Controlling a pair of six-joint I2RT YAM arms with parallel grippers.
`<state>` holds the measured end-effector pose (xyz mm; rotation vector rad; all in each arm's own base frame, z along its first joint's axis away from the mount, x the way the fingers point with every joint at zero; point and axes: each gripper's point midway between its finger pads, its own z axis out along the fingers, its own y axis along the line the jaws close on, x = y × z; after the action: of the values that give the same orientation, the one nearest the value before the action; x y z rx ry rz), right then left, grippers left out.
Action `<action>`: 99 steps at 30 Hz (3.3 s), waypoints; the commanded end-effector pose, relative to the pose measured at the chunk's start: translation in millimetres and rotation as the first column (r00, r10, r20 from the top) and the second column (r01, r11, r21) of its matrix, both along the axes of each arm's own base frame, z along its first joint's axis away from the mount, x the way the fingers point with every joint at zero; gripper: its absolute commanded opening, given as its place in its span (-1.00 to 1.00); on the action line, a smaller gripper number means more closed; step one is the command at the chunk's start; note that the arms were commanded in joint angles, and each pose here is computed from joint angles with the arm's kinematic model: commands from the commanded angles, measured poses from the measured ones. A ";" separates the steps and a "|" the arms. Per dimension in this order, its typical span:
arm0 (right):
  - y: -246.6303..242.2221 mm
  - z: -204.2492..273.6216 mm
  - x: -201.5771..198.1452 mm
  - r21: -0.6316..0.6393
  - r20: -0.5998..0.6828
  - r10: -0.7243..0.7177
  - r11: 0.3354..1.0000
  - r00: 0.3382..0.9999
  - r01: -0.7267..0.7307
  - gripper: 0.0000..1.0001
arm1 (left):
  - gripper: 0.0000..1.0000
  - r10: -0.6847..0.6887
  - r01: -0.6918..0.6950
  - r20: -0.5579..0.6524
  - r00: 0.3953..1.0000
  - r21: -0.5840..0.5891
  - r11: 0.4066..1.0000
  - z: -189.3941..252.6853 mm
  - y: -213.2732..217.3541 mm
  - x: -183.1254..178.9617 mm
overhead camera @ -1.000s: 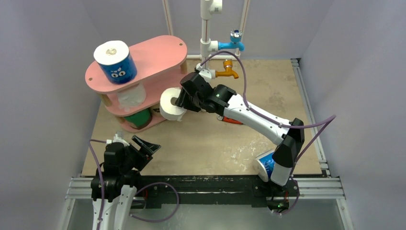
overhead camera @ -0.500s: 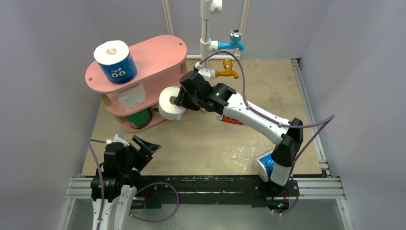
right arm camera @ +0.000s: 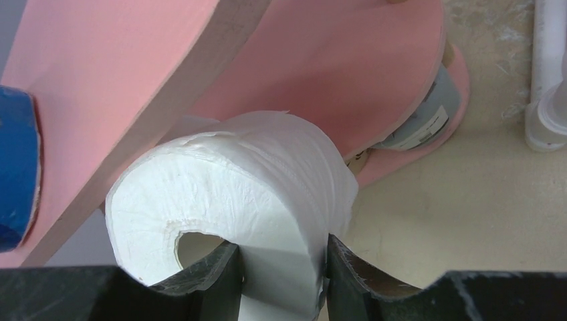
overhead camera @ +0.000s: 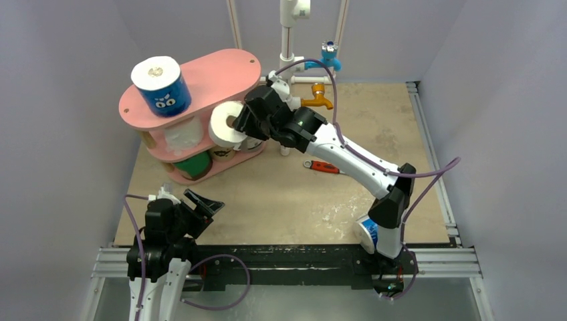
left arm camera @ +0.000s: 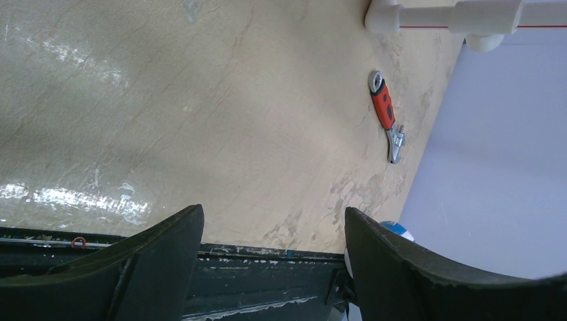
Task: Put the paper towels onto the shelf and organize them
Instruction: Place the paper towel on the shelf.
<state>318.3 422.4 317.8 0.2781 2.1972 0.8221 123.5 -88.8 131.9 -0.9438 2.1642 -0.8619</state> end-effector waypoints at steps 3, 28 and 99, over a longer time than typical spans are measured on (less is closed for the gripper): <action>12.8 34.7 20.7 0.107 0.067 -0.076 0.992 0.995 0.068 -0.75 | 0.53 0.008 -0.006 -0.071 0.997 0.040 0.999 -11.3 6.0 -15.4; 38.7 23.2 32.5 0.117 0.055 -0.054 0.992 0.997 0.047 0.00 | 0.53 0.002 0.000 -0.061 0.998 0.040 0.999 -11.5 5.3 -14.9; 28.9 -7.3 -15.8 -0.381 0.641 0.388 0.910 0.662 -0.164 -0.61 | 0.52 0.002 0.000 -0.071 0.997 0.041 0.999 -14.7 5.2 -14.2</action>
<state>294.2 442.3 269.8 -0.5400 1.6789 0.5566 122.9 -89.2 132.7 -0.9379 2.1602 -0.8662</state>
